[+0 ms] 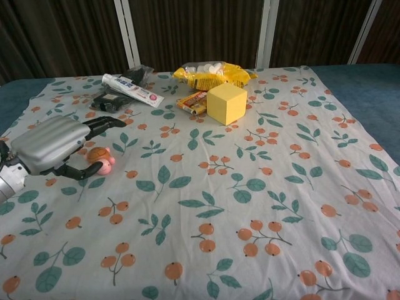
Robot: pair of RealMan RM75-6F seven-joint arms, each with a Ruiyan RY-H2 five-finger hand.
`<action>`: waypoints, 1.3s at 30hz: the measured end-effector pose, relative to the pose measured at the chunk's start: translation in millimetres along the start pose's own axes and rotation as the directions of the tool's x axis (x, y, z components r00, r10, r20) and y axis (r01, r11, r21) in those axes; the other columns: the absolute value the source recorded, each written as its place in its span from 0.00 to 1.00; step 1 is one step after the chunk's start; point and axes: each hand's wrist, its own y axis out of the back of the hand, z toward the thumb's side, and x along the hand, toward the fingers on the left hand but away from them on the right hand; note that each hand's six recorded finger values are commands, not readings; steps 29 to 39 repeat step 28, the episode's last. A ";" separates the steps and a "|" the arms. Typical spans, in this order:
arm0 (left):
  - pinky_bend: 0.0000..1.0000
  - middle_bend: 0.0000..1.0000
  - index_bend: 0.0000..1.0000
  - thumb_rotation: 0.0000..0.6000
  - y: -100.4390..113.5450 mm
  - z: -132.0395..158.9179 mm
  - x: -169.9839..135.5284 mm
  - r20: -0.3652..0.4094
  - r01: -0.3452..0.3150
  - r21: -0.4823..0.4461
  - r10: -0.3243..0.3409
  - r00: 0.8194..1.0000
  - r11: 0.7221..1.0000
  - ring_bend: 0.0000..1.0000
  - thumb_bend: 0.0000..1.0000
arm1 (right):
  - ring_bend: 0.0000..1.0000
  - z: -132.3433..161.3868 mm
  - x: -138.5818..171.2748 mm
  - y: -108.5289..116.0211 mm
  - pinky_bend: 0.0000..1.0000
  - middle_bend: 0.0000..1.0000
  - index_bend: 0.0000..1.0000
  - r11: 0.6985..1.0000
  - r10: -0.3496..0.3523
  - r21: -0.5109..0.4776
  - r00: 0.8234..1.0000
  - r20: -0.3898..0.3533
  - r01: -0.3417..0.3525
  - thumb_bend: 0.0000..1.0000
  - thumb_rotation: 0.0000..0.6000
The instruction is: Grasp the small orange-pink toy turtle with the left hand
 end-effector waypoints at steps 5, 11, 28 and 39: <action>1.00 0.09 0.13 1.00 15.4 4.3 -13.1 0.024 -0.035 -0.005 0.035 0.999 0.999 1.00 0.40 | 0.00 2.7 3.2 1.2 0.00 0.00 0.00 1.000 -0.008 0.003 1.000 -0.011 0.008 0.12 1.00; 0.46 0.02 0.08 1.00 37.6 -0.2 -55.1 0.021 -0.056 -0.037 0.057 0.998 0.998 0.27 0.39 | 0.00 5.4 6.7 1.7 0.00 0.00 0.00 1.000 -0.012 0.009 1.000 -0.026 0.013 0.12 1.00; 0.06 0.00 0.00 1.00 78.1 -63.4 -228.9 -0.289 0.035 -0.256 -0.111 0.951 0.966 0.00 0.37 | 0.00 14.4 9.4 -5.5 0.00 0.00 0.00 1.000 0.002 0.027 1.000 -0.027 -0.001 0.12 1.00; 0.06 0.00 0.00 1.00 78.1 -63.4 -228.9 -0.289 0.035 -0.256 -0.111 0.951 0.966 0.00 0.37 | 0.00 14.4 9.4 -5.5 0.00 0.00 0.00 1.000 0.002 0.027 1.000 -0.027 -0.001 0.12 1.00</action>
